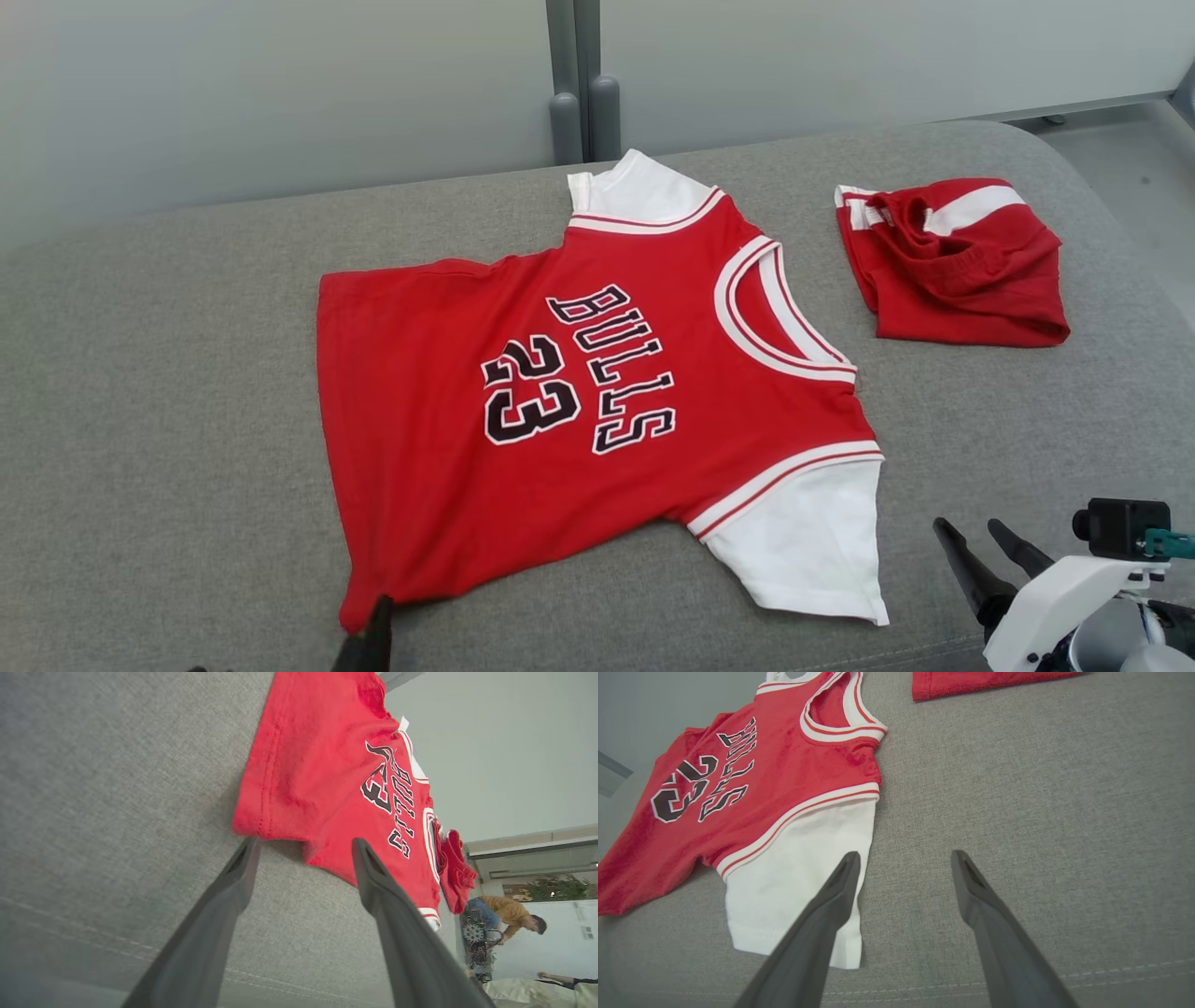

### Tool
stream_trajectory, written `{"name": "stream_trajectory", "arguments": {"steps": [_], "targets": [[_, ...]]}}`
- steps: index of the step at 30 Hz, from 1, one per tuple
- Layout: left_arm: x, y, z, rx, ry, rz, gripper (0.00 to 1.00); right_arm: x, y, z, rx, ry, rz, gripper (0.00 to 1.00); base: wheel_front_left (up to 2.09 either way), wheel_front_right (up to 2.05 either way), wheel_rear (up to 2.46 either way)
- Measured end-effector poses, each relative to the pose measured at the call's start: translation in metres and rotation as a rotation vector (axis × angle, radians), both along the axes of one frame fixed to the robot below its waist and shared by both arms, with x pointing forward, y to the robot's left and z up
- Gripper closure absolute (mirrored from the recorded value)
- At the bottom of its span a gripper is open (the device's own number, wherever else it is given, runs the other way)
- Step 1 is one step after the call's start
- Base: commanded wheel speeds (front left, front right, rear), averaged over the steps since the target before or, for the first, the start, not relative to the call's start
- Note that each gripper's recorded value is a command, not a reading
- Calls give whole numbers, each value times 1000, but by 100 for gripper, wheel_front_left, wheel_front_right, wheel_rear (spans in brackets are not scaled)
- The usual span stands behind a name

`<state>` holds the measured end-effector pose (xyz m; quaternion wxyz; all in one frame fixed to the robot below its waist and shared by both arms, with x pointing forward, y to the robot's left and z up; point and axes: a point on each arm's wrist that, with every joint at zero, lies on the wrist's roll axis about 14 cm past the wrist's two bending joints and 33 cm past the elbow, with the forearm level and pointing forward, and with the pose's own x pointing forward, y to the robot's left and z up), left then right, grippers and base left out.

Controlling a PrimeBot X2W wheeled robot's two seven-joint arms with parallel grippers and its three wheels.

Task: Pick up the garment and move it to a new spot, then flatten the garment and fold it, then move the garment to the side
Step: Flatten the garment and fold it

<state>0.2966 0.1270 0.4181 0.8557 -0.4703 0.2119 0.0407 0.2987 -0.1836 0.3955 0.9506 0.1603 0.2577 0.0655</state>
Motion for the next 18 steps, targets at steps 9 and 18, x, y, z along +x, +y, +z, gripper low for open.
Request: {"name": "stream_trajectory", "arguments": {"steps": [9,18], "targets": [[-3,32,-7,-384,80,209,0,1,10,1,13,-1,24,0,0,0,0],[-1,12,-18,-488,160,156,0,2,6,0,6,2,12,0,0,0,0]]}}
